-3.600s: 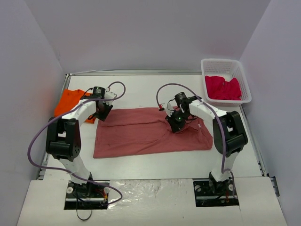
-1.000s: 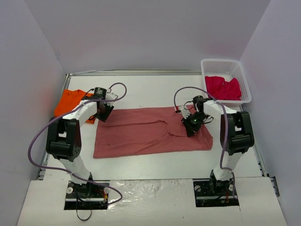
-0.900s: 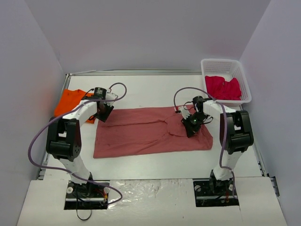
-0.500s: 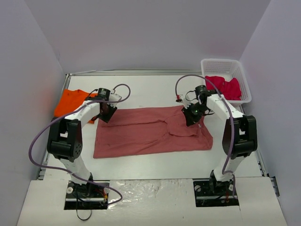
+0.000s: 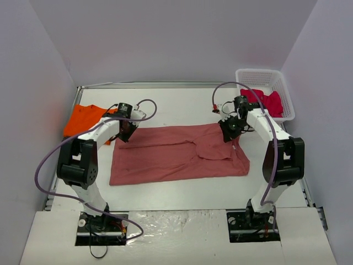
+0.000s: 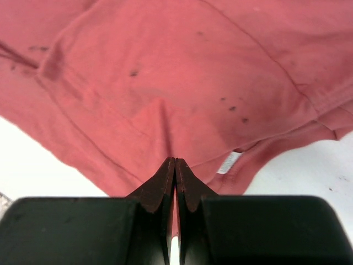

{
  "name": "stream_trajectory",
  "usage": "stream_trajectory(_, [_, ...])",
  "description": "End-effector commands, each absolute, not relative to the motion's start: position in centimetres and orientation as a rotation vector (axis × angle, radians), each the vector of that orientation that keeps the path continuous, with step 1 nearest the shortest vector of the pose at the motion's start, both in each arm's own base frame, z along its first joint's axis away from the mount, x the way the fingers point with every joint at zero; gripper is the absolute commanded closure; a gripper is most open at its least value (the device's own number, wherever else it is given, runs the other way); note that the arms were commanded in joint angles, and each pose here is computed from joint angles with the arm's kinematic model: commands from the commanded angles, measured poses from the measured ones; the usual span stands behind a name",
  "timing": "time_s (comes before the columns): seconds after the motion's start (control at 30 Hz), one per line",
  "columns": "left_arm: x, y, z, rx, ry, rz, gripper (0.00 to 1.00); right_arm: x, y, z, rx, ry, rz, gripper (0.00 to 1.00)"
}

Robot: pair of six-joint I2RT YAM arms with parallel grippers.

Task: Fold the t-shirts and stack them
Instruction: Fold the other side of the tshirt into a rectangle, then rotate the tshirt 90 degrees

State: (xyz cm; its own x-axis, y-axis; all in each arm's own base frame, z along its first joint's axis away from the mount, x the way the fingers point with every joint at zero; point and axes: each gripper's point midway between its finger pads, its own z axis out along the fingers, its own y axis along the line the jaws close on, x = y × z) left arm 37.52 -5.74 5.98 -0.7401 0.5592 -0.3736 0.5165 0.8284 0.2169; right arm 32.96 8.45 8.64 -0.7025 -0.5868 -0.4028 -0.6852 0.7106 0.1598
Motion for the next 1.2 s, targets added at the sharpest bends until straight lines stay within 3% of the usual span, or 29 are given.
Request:
stream_trajectory(0.0, [39.8, -6.0, 7.6, 0.813, 2.514, 0.166, 0.85, 33.8, 6.8, 7.6, -0.883, 2.671, 0.346, 1.00])
stream_trajectory(0.7, [37.2, -5.8, 2.6, 0.929, 2.664, 0.120, 0.96, 33.5, 4.5, 0.4, -0.822, 2.883, 0.325, 1.00])
stream_trajectory(1.17, [33.9, -4.6, 3.4, 0.936, 2.715, 0.152, 0.97, 40.1, 4.5, -2.8, -0.765, 2.907, 0.277, 1.00])
